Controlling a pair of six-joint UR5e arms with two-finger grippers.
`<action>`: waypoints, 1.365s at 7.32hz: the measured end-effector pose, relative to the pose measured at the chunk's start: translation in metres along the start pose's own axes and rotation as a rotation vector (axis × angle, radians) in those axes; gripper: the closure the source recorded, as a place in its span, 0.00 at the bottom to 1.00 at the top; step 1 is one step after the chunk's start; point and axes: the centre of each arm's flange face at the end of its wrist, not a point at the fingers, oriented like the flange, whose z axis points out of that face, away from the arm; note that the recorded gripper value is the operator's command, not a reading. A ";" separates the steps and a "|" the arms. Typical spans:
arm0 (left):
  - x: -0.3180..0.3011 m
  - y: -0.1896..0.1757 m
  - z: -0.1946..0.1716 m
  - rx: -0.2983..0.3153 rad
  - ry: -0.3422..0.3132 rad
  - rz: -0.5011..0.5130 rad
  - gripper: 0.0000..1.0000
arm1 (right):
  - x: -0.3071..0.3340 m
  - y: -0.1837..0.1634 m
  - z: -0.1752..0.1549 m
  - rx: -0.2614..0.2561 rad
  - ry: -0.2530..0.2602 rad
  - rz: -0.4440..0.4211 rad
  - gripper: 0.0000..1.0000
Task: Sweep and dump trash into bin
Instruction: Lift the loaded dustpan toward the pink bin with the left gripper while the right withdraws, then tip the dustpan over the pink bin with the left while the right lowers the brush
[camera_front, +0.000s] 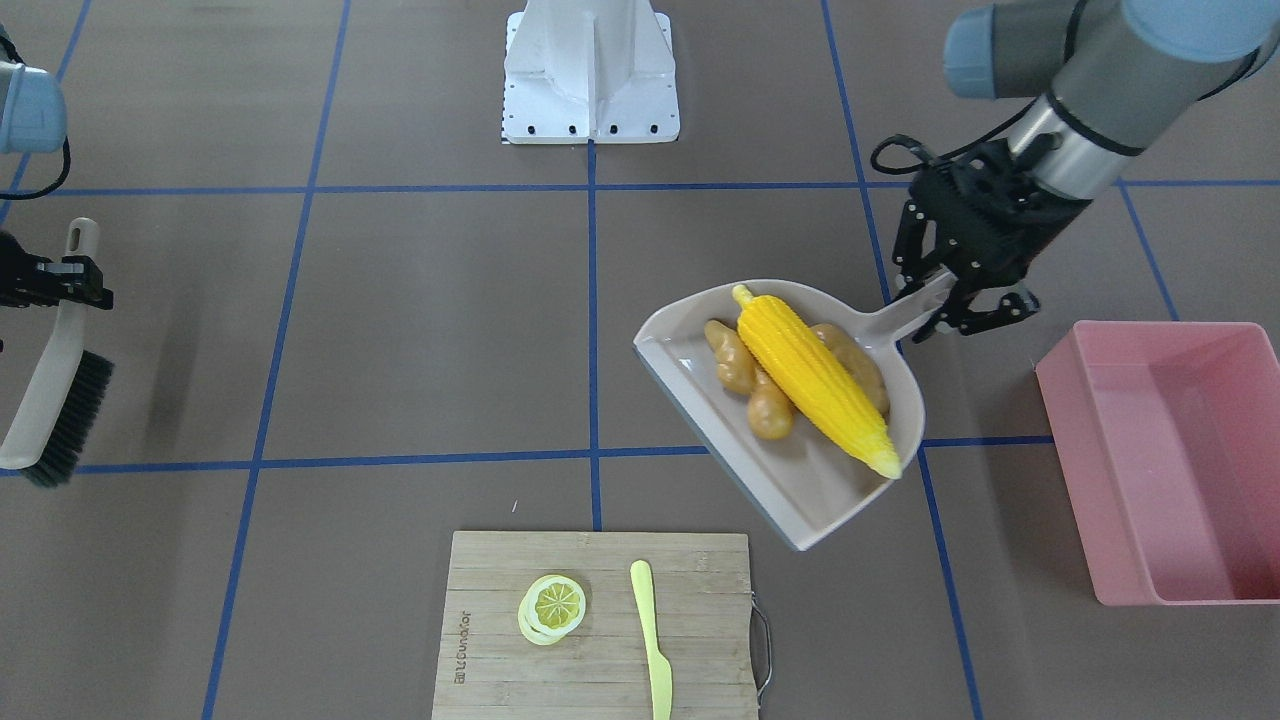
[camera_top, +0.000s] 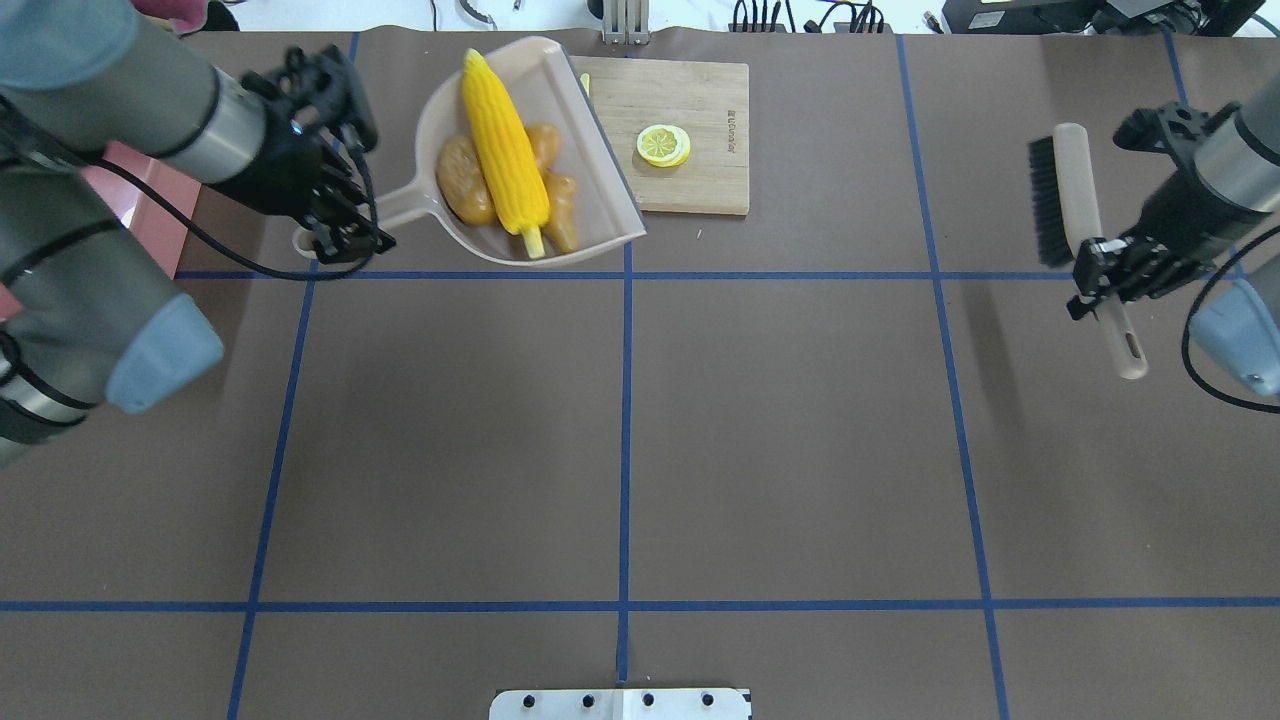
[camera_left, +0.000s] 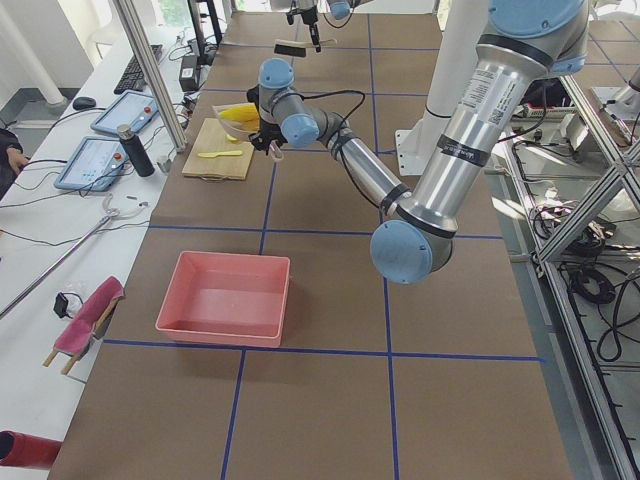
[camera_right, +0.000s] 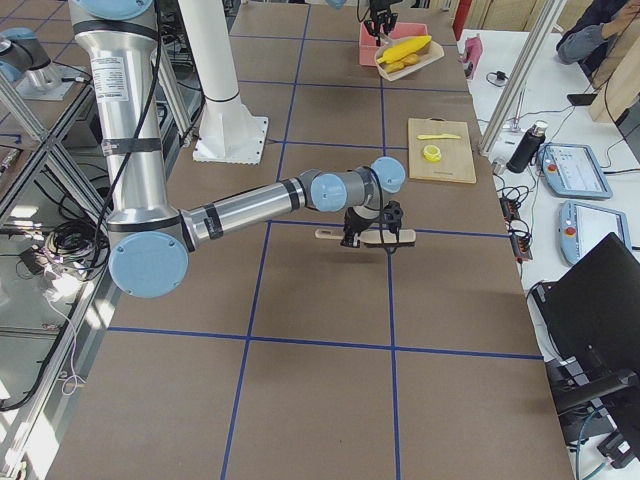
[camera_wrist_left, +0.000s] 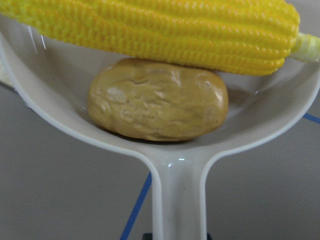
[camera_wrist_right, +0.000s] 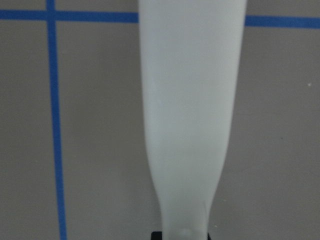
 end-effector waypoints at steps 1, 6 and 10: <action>-0.023 0.017 -0.034 -0.015 -0.045 -0.061 1.00 | 0.018 0.010 0.018 -0.038 0.024 0.017 1.00; -0.103 0.152 -0.130 -0.058 -0.054 -0.311 1.00 | 0.009 0.102 0.075 -0.196 0.046 0.043 1.00; -0.124 0.293 -0.166 -0.054 -0.012 -0.350 1.00 | 0.025 0.129 0.092 -0.193 0.139 0.024 1.00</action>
